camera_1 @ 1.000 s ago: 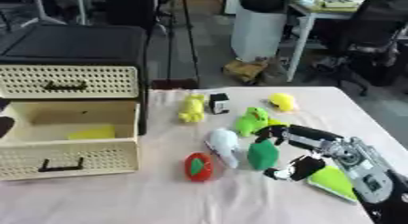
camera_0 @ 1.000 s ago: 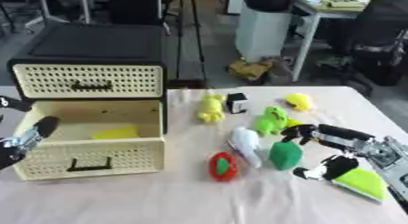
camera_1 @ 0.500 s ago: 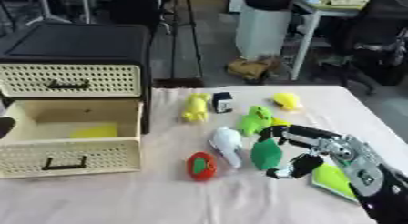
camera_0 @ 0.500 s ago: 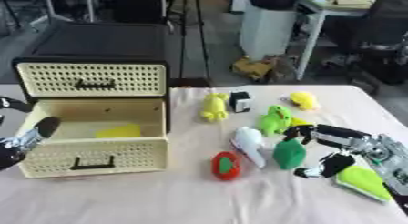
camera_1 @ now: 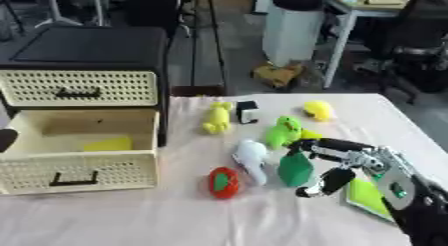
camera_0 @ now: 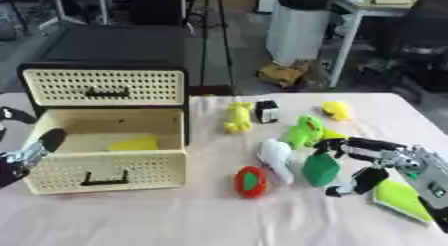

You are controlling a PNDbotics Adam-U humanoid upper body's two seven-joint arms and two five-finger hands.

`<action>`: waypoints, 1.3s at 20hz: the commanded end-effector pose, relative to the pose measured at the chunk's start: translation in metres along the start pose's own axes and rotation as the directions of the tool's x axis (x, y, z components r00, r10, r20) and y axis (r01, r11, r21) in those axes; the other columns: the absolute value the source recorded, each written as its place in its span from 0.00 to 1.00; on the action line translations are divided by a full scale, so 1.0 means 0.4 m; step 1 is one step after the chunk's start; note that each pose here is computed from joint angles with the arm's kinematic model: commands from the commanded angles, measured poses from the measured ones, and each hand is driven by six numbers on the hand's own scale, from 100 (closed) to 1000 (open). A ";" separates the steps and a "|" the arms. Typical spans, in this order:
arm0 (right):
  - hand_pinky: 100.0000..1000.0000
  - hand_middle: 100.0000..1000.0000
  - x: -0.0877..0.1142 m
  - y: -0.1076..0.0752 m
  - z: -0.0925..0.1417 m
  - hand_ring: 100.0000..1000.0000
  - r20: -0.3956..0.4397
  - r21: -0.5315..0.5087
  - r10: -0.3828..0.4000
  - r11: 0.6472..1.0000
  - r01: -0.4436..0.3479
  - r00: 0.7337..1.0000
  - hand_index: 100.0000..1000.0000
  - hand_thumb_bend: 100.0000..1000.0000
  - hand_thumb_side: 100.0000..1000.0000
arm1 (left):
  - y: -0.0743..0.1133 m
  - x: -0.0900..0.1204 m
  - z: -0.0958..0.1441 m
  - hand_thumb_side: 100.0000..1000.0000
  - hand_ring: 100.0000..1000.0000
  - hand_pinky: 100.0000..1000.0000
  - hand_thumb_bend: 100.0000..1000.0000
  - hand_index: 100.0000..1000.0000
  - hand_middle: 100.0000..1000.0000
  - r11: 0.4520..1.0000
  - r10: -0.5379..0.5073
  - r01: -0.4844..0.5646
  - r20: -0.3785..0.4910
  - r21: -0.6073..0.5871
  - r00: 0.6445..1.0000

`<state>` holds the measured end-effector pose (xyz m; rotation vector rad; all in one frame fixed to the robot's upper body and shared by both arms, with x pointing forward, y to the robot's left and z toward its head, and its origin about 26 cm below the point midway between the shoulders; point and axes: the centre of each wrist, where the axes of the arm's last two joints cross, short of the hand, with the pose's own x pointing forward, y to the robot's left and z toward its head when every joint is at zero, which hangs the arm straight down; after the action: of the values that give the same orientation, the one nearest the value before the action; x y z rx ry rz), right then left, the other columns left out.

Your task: Pick up objects from table and place into drawer.

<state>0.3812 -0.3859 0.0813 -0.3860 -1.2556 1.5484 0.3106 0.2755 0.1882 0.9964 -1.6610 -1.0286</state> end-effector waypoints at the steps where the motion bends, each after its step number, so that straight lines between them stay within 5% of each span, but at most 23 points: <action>1: 0.82 0.97 -0.006 -0.039 0.011 0.98 -0.017 -0.002 0.044 0.999 -0.044 0.999 0.91 0.46 0.30 | 0.022 0.007 -0.001 1.00 0.00 0.00 0.60 0.68 0.00 1.000 -0.009 0.008 0.017 0.020 1.000; 14: 0.79 0.94 0.003 -0.038 -0.022 0.93 -0.004 0.066 0.079 0.995 -0.079 0.997 0.91 0.45 0.29 | 0.020 0.011 -0.001 1.00 0.00 0.00 0.58 0.68 0.00 1.000 -0.006 0.005 0.026 0.013 1.000; 26: 0.55 0.82 -0.002 -0.019 -0.031 0.60 -0.021 0.069 0.072 0.995 -0.070 0.997 0.88 0.26 0.18 | 0.019 0.014 -0.001 1.00 0.00 0.00 0.56 0.69 0.00 1.000 -0.002 0.002 0.034 0.006 0.999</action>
<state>0.3933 -0.3736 0.0721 -0.3654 -1.1792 1.6379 0.3102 0.2736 0.1879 0.9746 -1.6641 -1.0400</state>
